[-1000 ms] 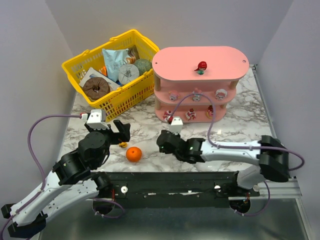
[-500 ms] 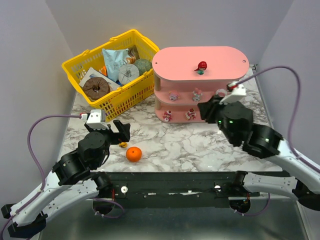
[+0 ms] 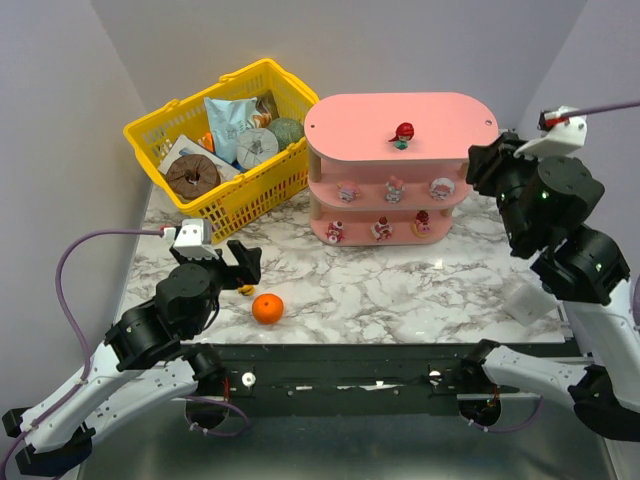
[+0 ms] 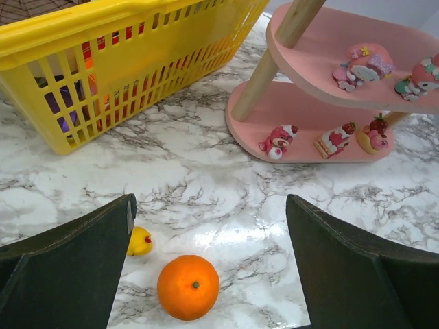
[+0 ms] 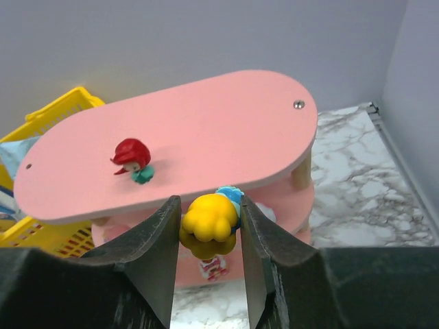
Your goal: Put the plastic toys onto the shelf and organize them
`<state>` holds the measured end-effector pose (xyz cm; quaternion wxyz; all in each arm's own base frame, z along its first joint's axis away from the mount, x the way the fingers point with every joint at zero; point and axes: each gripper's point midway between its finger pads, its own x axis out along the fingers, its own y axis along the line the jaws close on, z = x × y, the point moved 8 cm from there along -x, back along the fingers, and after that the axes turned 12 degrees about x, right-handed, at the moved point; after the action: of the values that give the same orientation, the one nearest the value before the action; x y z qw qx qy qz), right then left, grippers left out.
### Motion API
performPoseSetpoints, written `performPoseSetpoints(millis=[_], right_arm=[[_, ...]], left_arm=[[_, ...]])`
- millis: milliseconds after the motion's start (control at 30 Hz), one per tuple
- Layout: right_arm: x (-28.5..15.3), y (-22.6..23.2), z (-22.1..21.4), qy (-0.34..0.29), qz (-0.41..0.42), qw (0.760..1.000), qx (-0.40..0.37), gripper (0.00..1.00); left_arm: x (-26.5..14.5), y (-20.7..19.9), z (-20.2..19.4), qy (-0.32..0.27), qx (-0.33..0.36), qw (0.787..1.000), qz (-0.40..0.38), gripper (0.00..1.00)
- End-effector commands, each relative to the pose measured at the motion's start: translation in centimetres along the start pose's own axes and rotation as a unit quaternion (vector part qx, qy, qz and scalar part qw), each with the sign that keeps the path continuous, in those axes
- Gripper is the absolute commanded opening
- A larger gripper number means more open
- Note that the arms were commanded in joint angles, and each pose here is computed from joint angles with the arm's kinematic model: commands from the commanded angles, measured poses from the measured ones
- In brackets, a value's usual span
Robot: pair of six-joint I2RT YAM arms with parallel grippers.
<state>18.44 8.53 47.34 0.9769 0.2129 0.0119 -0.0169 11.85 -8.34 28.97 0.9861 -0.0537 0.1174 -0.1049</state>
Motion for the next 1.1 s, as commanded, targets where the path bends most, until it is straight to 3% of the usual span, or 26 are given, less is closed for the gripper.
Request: performPoseSetpoints(millis=[0,533,933,1067], right_arm=[[2.3,0.7,1.1,0.022,0.042,0.998,-0.045,0.44],[9.6,-1.1,-0.7,0.159,0.087,0.983,0.000,0.41],[11.2,-2.3,-1.8,0.200,0.076,0.976,0.034,0.43],[11.5,-2.4,-1.9,0.209,0.077,0.974,0.031,0.49]], left_arm=[[0.1,-0.1,-0.4,0.005,0.002,1.000,-0.005,0.99],[0.2,-0.2,-0.4,0.008,0.006,1.000,-0.004,0.99],[0.3,-0.1,-0.4,0.008,0.005,1.000,-0.001,0.99],[0.3,-0.1,-0.5,0.008,0.004,1.000,-0.001,0.99]])
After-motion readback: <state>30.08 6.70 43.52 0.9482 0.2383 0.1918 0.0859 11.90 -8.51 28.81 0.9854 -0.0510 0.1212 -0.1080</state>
